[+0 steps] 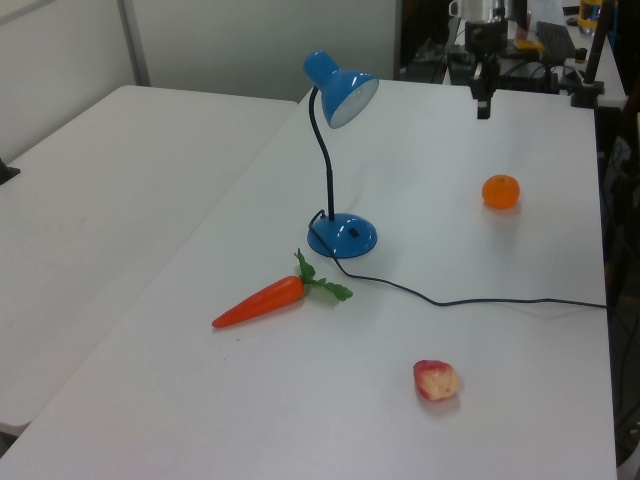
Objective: Turn on desk lamp
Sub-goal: 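Move the gripper down toward the blue lamp's base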
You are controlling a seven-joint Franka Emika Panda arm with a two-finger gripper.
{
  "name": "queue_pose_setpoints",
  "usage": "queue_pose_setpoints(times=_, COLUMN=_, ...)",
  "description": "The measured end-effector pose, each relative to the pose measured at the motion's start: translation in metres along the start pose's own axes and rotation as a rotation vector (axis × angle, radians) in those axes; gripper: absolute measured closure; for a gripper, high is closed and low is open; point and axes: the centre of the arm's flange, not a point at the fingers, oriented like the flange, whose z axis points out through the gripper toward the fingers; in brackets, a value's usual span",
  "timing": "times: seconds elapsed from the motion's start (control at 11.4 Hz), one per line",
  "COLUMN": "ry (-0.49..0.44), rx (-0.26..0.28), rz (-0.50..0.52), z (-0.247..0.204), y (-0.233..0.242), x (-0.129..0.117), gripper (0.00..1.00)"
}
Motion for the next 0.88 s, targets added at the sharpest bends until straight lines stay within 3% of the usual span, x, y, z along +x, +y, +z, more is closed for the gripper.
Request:
queue_pose_setpoints(times=0.44, ry=0.15, rx=-0.022, rz=0.019, z=0.049, y=-0.053, x=0.023, gripper=0.99)
queue_pose_setpoints(times=0.88, ry=0.244, rx=-0.023, rz=0.074, z=0.084, y=-0.09, x=0.05, gripper=0.99)
